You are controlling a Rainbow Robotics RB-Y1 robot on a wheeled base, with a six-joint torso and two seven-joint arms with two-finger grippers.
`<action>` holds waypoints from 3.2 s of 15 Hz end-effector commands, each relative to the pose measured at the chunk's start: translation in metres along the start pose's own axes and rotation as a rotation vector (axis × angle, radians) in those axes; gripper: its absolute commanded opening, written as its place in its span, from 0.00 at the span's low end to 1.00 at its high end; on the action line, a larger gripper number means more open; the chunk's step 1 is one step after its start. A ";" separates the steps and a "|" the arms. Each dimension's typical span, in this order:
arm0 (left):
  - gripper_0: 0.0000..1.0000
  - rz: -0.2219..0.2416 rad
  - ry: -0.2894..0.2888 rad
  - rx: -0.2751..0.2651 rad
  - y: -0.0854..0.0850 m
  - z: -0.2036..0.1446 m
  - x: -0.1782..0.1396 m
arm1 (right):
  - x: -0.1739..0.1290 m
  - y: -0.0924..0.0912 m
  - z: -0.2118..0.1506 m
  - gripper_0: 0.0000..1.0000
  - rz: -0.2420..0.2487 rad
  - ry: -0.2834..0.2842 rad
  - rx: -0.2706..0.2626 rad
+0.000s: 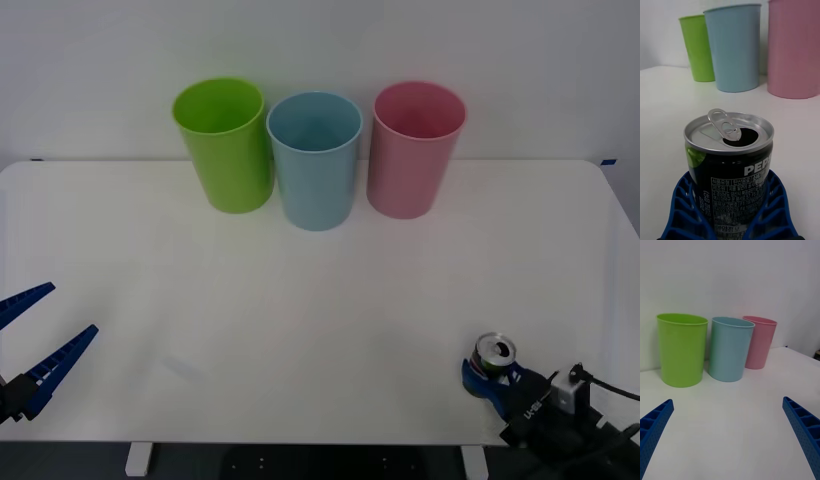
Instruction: Grasp the object on the table and drop it into the matching bin: aluminum can to the light blue bin, PET bottle to the pink bin.
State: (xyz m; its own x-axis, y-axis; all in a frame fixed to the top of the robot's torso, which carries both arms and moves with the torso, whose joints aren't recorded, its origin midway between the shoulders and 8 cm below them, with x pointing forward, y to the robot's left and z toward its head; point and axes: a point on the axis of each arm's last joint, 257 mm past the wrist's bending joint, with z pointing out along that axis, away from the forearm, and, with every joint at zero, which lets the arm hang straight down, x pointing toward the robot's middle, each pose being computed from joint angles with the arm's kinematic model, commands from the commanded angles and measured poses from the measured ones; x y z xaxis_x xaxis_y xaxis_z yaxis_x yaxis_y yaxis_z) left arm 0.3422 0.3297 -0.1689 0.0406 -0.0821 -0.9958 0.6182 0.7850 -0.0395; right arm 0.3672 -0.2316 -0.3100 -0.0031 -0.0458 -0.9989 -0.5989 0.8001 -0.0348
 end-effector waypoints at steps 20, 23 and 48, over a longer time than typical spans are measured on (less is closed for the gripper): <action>1.00 0.000 0.000 0.000 0.000 0.000 0.000 | -0.196 0.006 0.051 0.00 0.094 -0.277 -0.213; 1.00 0.000 0.000 0.000 0.000 0.000 0.000 | -0.217 0.005 0.070 0.00 0.067 -0.268 -0.250; 1.00 0.000 0.000 0.000 0.000 0.000 0.000 | -0.328 -0.013 0.284 0.00 0.041 -0.211 -0.251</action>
State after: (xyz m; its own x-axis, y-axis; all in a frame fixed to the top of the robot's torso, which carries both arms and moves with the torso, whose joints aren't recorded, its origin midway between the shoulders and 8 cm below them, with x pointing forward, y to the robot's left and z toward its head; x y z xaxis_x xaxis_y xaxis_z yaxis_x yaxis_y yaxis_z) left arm 0.3423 0.3297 -0.1689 0.0407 -0.0821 -0.9958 0.6182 0.7850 -0.0395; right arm 0.5992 -0.0613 0.0076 0.1197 0.1318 -0.9840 -0.7809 0.6246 -0.0113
